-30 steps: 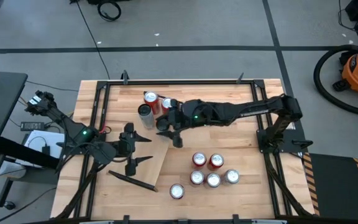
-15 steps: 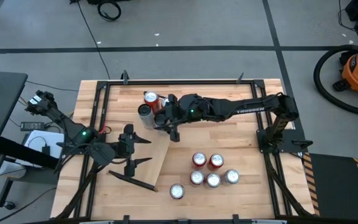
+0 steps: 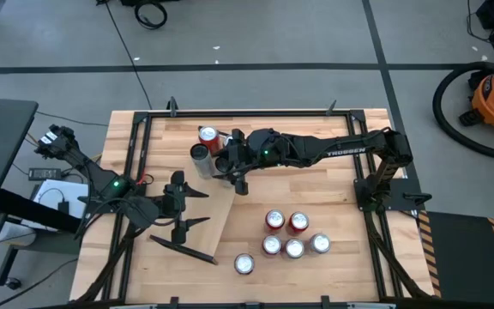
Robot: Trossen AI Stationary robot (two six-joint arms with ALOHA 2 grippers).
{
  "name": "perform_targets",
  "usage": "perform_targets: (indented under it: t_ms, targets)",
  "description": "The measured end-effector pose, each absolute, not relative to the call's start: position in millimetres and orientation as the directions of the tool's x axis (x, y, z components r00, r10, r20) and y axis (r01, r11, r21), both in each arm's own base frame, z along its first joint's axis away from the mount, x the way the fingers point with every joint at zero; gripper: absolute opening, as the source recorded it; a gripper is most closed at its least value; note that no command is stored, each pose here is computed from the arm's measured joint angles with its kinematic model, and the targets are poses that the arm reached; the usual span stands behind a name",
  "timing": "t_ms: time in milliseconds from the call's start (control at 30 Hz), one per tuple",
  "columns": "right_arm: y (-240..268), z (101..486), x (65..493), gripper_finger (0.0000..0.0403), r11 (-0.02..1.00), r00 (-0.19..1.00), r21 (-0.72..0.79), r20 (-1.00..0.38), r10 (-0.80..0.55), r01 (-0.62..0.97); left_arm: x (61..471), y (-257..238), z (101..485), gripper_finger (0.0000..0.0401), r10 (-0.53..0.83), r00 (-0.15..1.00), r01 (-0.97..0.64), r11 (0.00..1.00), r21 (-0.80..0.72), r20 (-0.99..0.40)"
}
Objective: Place canned beverage on shelf
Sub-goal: Put the top red soda can on the shelf
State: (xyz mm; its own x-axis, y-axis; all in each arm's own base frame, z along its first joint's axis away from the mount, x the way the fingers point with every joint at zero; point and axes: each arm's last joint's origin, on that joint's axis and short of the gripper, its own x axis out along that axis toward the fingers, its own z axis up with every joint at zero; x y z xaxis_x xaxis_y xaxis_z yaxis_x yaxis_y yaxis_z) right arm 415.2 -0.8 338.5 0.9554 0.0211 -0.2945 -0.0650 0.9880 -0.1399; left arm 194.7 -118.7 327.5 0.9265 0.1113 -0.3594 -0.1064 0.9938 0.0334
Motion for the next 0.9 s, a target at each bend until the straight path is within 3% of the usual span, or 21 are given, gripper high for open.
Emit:
perform_targets:
  t_ms: [400,600,800,900]
  targets:
    - [-0.8,342.8,415.1,0.0352,0.983,0.958,-0.171,-0.288,0.016,-0.068,194.7,-118.6,327.4,0.0302,0.112,0.926,-0.107,0.994,0.034,-0.36]
    - [3.3,362.0,414.8,0.0354,0.981,0.972,-0.18,-0.235,0.023,-0.066,194.7,-118.6,327.4,0.0302,0.112,0.926,-0.107,0.994,0.034,-0.36]
    - [4.8,383.2,404.8,0.0354,0.967,0.969,-0.255,-0.239,-0.066,0.002,194.5,-118.5,326.8,0.0302,0.113,0.924,-0.106,0.994,0.04,-0.365]
    - [5.4,395.0,397.4,0.0354,0.973,0.975,-0.23,-0.22,-0.034,-0.018,194.4,-118.4,326.6,0.0302,0.114,0.923,-0.105,0.993,0.045,-0.367]
